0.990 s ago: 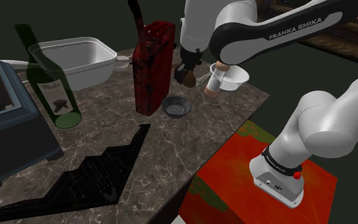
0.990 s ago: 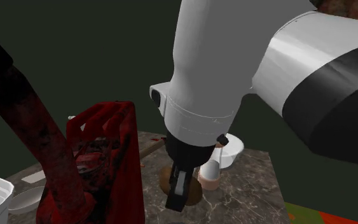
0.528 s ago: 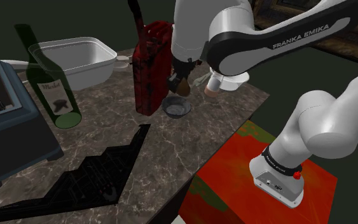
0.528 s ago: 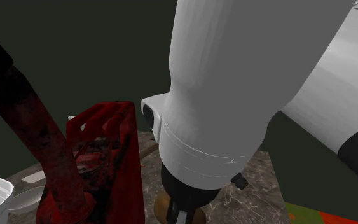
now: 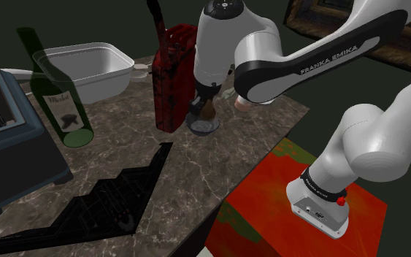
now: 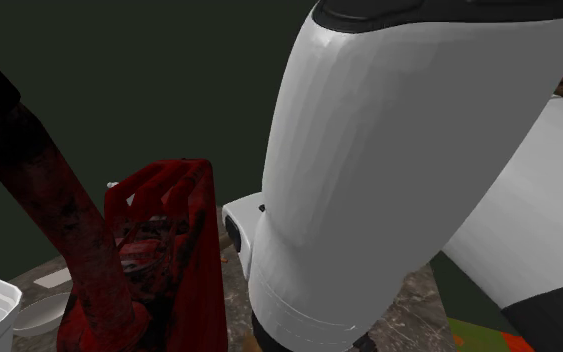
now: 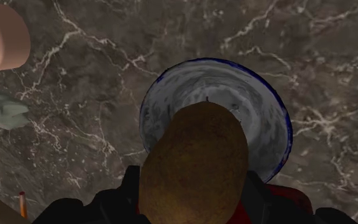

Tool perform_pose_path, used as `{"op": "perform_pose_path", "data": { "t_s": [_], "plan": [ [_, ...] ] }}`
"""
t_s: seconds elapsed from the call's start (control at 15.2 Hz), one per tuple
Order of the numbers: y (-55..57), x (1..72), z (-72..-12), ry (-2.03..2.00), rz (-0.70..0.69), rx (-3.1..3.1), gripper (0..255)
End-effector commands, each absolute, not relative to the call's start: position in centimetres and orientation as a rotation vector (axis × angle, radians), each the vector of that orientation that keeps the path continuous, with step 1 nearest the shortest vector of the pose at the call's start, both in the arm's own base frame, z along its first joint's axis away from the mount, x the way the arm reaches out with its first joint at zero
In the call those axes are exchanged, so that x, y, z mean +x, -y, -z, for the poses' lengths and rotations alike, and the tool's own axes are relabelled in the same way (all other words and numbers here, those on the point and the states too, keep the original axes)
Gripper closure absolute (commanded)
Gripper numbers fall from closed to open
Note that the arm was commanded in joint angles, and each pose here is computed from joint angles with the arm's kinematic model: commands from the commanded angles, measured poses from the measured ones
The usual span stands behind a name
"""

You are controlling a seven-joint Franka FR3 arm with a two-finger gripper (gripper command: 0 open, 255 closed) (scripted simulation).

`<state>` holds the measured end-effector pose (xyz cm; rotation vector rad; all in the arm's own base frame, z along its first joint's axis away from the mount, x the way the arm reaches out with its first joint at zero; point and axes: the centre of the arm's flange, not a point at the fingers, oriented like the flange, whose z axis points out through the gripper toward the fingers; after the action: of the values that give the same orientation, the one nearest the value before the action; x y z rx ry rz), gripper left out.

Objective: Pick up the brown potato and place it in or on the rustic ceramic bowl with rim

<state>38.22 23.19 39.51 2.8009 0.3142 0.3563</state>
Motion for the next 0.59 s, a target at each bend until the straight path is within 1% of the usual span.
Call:
{"op": "perform_pose_path", "data": {
  "t_s": [0.0,0.13,0.53],
  "plan": [
    [-23.2,38.0,-38.4,-0.314,-0.357,2.801,255],
    [-23.2,38.0,-37.2,-0.314,-0.357,2.801,255],
    [-23.2,38.0,-37.2,-0.314,-0.357,2.801,255]
  ]
}}
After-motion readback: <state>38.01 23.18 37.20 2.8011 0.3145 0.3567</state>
